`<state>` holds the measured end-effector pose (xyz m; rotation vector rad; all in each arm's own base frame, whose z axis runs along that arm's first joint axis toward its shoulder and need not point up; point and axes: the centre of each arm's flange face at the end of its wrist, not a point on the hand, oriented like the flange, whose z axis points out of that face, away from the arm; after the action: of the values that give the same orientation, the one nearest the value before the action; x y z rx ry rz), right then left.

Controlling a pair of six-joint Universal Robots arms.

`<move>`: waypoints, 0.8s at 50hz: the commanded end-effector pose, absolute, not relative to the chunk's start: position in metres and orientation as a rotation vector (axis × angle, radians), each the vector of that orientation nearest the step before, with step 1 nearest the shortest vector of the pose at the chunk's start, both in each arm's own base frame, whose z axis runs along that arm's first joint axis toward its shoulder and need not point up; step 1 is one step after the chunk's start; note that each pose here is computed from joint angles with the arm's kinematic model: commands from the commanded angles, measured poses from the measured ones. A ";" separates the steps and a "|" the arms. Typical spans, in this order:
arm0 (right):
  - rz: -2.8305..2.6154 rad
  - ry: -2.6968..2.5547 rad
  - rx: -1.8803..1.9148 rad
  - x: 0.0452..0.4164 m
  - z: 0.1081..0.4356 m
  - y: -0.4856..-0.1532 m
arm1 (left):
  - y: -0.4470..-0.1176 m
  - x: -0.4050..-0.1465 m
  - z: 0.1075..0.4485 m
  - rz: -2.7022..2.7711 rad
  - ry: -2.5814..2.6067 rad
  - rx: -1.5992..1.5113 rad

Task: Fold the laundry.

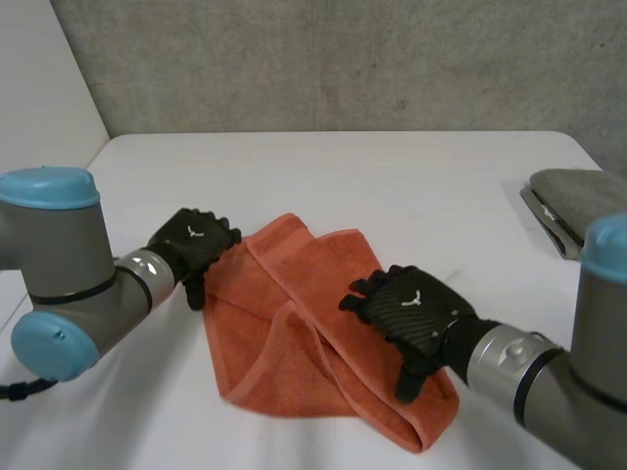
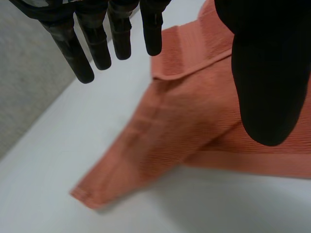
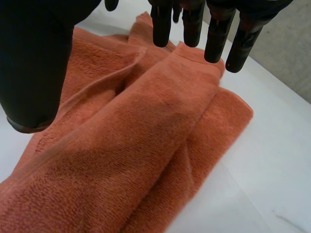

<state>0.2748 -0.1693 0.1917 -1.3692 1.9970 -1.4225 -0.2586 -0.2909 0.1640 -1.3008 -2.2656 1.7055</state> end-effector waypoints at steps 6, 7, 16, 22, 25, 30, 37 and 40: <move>-1.608 2.043 -1.442 0.270 0.178 -0.182 | -0.219 -0.286 0.197 1.504 -2.160 -0.924; -1.613 2.051 -1.448 0.269 0.178 -0.182 | -0.209 -0.292 0.196 1.488 -2.146 -0.943; -1.613 2.107 -1.452 0.262 0.174 -0.185 | -0.188 -0.321 0.175 1.428 -2.112 -1.045; -1.587 2.140 -1.436 0.255 0.168 -0.186 | -0.205 -0.327 0.156 1.447 -2.207 -1.028; -1.573 2.162 -1.428 0.251 0.165 -0.187 | -0.209 -0.327 0.151 1.465 -2.236 -1.045; -1.566 2.203 -1.405 0.243 0.161 -0.191 | -0.207 -0.329 0.143 1.499 -2.228 -1.193; -1.561 2.211 -1.392 0.240 0.160 -0.194 | -0.204 -0.332 0.140 1.510 -2.216 -1.252; -1.572 2.203 -1.384 0.240 0.162 -0.199 | -0.202 -0.333 0.143 1.524 -2.215 -1.254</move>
<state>0.2401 -0.1936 0.1600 -1.3933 2.2146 -1.5609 -0.3314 -0.2057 0.1406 -1.2405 -2.2218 1.5099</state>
